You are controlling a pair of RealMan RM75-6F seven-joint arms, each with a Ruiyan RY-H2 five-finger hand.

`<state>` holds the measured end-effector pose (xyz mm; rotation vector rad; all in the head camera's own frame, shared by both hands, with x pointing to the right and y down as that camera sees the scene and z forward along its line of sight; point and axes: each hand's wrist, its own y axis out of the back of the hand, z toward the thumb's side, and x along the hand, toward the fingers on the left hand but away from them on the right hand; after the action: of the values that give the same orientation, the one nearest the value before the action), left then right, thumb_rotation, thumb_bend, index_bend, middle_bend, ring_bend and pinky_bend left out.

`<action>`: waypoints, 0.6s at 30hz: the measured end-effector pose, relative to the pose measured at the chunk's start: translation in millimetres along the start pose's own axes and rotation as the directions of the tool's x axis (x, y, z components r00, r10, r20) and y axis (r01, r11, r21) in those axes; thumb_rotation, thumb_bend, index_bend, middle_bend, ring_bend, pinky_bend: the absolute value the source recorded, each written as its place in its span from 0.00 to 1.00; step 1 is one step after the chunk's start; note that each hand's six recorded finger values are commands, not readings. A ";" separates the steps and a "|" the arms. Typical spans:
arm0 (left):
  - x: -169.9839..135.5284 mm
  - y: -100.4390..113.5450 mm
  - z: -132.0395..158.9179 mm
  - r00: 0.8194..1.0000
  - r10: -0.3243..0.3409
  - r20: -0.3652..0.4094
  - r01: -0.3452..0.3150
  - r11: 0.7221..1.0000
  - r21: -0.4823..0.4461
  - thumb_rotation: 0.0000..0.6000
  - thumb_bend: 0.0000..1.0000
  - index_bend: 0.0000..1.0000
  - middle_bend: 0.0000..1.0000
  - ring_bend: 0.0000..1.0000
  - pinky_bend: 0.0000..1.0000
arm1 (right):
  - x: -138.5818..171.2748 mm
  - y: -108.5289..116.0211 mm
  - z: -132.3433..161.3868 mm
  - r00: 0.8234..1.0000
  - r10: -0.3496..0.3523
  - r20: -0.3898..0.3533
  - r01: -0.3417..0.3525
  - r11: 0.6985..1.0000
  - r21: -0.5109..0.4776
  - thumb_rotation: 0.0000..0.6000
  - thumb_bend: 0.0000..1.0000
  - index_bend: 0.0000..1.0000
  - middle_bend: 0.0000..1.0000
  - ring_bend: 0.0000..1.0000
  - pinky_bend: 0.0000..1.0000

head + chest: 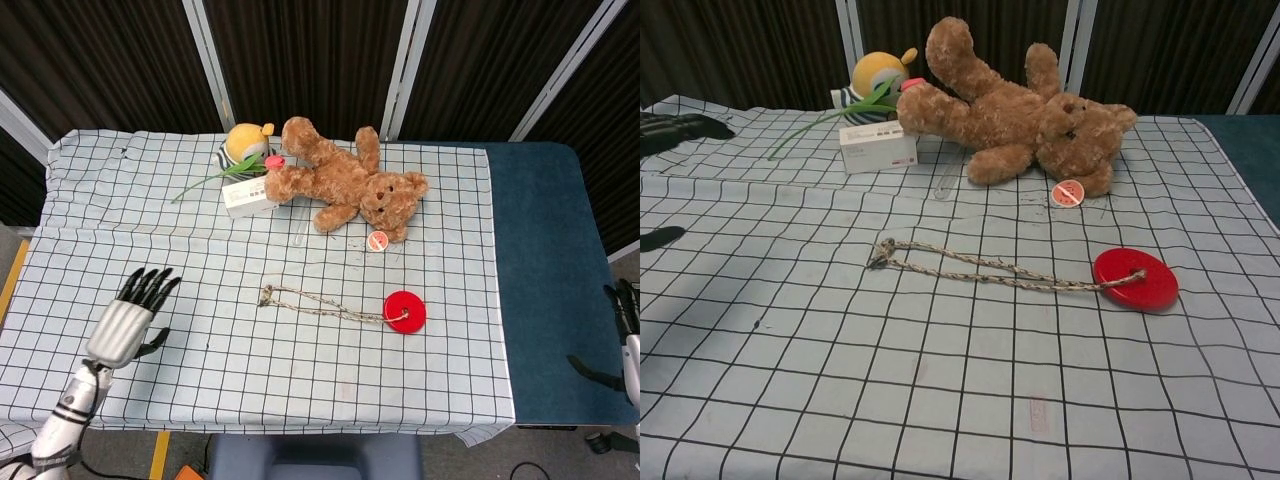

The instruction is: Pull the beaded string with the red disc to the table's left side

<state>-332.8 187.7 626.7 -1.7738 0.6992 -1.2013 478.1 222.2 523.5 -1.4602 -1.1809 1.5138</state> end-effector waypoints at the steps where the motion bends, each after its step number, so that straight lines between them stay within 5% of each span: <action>1: 9.6 -3.7 7.9 1.000 -0.012 0.021 0.012 1.000 0.002 1.00 0.37 0.00 0.00 0.00 0.00 | -0.6 0.8 -0.4 1.000 -0.001 0.001 0.001 1.000 -0.002 1.00 0.03 0.00 0.00 0.00 0.00; 11: 97.9 -49.2 69.9 0.980 -0.137 0.146 0.126 0.989 0.080 1.00 0.37 0.00 0.00 0.00 0.00 | -0.2 0.7 -15.5 0.999 0.002 0.045 -0.001 1.000 -0.014 1.00 0.03 0.00 0.00 0.00 0.00; 18: 118.6 -69.0 78.6 0.972 -0.186 0.146 0.170 0.979 0.115 1.00 0.37 0.00 0.00 0.00 0.00 | 1.5 -2.7 -24.7 0.998 0.007 0.068 -0.006 1.000 -0.019 1.00 0.03 0.00 0.00 0.00 0.00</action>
<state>-216.1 150.9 726.9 -1.8514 0.3867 -1.1778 502.0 227.8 526.9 -1.4362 -1.2343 1.5723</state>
